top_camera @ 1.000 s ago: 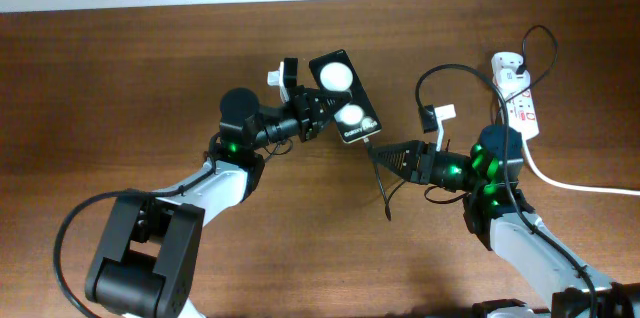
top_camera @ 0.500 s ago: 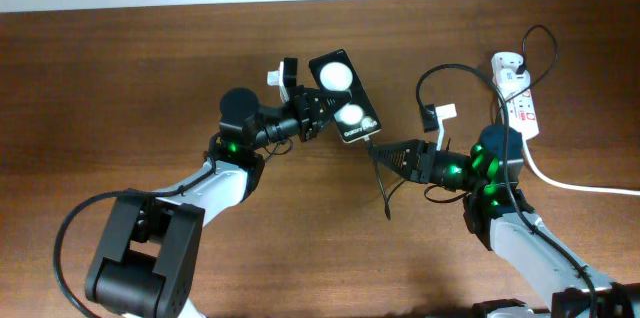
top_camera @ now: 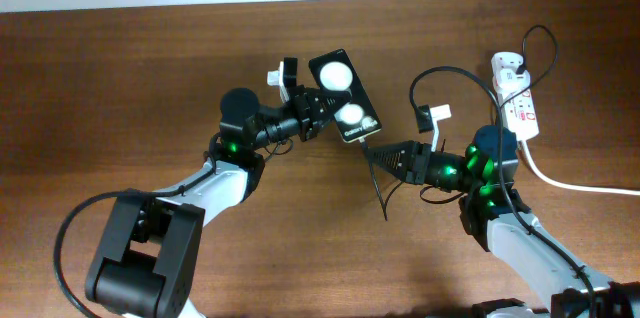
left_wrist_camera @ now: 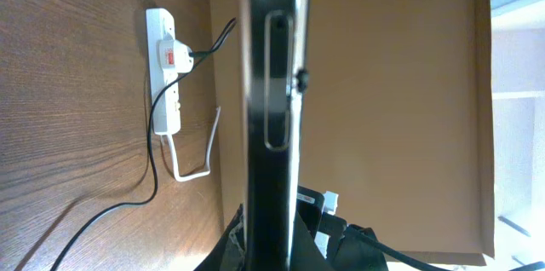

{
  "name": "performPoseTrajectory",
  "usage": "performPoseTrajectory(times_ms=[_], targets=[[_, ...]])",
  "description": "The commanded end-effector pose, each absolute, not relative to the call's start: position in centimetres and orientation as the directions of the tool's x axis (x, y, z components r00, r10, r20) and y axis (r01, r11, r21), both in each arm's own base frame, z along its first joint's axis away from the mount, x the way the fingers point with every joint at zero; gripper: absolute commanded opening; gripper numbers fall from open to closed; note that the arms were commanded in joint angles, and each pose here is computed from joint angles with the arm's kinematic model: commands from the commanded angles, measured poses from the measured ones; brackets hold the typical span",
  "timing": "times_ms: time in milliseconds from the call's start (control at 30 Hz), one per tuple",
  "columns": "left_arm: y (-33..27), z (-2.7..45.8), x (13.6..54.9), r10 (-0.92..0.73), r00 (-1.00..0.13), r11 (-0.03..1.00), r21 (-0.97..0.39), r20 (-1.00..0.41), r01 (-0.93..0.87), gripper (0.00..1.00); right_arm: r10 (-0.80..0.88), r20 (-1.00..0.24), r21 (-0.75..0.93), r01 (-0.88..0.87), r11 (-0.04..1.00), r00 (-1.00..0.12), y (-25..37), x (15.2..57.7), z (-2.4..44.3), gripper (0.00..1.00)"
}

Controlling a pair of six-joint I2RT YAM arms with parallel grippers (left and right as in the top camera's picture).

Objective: Plug charger to phone and switch on socket
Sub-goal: 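Push the plug upward into the phone's port with the right gripper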

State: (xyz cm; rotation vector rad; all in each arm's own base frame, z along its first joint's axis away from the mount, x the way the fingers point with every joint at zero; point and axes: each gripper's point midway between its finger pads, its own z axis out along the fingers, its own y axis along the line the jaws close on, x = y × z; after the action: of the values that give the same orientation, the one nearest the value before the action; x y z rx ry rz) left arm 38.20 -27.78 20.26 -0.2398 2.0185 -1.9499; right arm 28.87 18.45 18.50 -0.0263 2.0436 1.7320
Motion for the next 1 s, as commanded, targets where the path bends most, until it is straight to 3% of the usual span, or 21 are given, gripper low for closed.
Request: performPoseTrajectory(times_ms=[0, 967], targets=[[-28.2, 21.2, 37.7, -0.312, -0.937, 0.045, -0.987, -0.158, 0.152, 0.00, 0.304, -0.366, 0.924, -0.305, 0.230, -0.880, 18.3, 29.5, 18.4, 0.04], [-28.2, 21.2, 37.8, -0.315, -0.936, 0.045, -0.988, -0.157, 0.151, 0.00, 0.300, -0.357, 0.930, -0.304, 0.208, -0.885, 17.6, 29.4, 18.8, 0.04]])
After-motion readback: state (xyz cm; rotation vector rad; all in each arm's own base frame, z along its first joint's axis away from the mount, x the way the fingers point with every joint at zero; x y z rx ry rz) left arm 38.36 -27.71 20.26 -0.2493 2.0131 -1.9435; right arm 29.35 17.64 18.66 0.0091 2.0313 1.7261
